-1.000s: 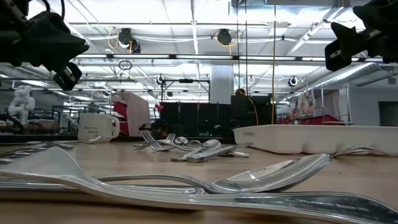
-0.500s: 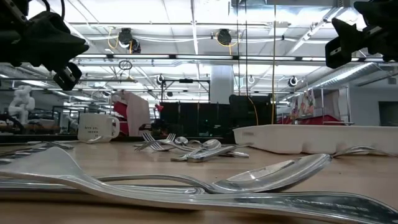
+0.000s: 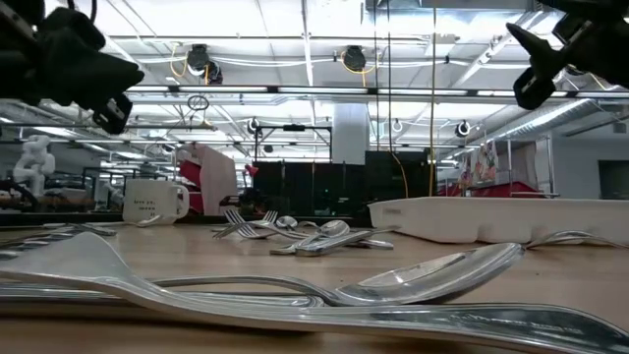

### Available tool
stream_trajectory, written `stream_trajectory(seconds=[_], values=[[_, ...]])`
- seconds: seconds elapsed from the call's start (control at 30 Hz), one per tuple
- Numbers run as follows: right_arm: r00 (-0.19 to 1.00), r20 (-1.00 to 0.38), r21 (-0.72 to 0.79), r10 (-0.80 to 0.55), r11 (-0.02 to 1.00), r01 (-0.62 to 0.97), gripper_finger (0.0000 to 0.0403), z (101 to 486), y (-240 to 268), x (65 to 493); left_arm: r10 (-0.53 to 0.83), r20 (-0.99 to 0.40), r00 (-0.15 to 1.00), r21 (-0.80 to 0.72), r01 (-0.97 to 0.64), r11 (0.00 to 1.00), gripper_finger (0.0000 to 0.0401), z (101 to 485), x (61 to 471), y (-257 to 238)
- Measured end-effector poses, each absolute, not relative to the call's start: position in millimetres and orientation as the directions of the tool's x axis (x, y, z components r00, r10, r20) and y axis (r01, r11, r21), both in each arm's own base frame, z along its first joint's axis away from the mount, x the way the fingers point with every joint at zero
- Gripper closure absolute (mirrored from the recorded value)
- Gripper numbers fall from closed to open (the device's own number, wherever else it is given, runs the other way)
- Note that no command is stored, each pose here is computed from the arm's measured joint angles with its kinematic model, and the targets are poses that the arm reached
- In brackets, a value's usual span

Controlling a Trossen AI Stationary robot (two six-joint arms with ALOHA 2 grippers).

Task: Sort silverware
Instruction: Put the silver fork into the silverware tray

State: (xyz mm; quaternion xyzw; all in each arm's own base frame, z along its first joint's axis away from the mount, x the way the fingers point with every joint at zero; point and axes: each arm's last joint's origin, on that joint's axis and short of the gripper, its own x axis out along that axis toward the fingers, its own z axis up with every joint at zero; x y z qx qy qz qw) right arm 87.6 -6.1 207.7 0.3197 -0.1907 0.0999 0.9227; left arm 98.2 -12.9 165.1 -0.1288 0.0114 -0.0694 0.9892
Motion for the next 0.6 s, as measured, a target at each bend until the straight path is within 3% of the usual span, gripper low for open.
stream_trajectory(seconds=[0.17,0.33,0.47,0.6], values=[[0.815,0.57,0.578,-0.107,0.757,-0.305,0.0241,222,-10,79,-0.135,-0.005,0.991,-0.118,0.134,0.984,0.0351,165,98,-13],[0.741,0.652,0.519,-0.16,0.807,-0.283,0.0241,244,-11,69,-0.05,0.019,0.999,-0.103,0.052,0.993,0.0351,167,99,-10],[0.698,0.696,0.473,-0.169,0.839,-0.269,0.0241,269,-10,59,0.012,0.235,0.972,-0.099,0.012,0.995,0.0351,188,96,-8],[0.727,0.658,0.434,-0.194,0.887,-0.156,0.0241,300,-10,53,0.08,0.49,0.868,-0.112,-0.029,0.993,0.0351,214,86,-5]])
